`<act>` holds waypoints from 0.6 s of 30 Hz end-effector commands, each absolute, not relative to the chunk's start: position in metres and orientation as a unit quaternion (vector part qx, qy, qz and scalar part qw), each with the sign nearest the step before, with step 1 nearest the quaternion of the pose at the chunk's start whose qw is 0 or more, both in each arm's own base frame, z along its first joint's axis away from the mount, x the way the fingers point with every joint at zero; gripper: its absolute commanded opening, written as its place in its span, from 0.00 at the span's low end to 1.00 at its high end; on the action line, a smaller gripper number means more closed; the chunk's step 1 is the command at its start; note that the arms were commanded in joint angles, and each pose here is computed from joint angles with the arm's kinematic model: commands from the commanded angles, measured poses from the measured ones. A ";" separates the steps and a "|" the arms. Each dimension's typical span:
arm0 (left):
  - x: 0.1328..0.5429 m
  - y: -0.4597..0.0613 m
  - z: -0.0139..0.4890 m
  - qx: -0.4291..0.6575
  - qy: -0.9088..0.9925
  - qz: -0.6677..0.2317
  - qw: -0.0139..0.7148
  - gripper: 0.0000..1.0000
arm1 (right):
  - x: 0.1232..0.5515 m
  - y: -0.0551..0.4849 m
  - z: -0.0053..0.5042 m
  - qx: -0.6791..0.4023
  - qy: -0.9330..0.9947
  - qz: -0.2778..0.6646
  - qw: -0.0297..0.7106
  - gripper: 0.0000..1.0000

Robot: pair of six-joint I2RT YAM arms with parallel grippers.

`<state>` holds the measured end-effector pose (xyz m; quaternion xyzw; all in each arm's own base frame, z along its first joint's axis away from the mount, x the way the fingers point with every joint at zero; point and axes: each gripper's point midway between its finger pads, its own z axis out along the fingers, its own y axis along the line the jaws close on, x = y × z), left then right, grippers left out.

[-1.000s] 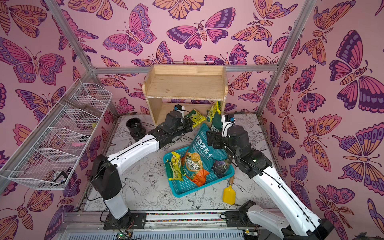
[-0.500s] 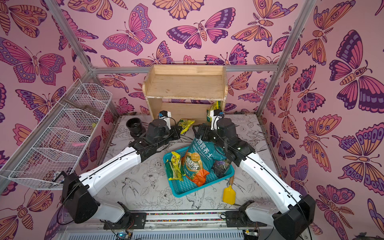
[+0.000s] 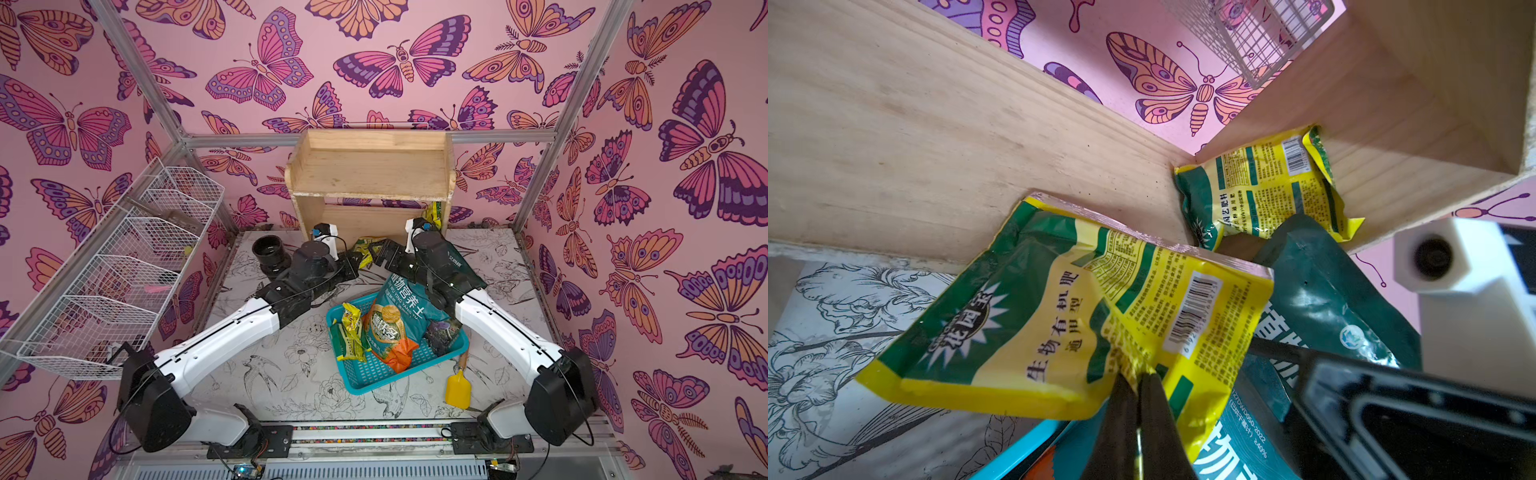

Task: Take down the fertilizer bag from the shelf
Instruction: Pick up the fertilizer bag from the shelf.

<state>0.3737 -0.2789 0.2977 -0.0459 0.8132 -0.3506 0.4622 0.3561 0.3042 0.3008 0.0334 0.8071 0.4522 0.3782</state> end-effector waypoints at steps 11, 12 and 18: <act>0.368 -0.281 0.324 -0.051 0.781 -0.388 0.487 0.00 | 0.377 0.334 0.310 0.040 0.782 0.491 0.381 0.37; 0.368 -0.280 0.324 -0.051 0.780 -0.388 0.488 0.00 | 0.377 0.335 0.309 0.040 0.783 0.493 0.378 0.32; 0.368 -0.281 0.327 -0.049 0.777 -0.392 0.490 0.07 | 0.373 0.332 0.310 0.029 0.788 0.481 0.384 0.03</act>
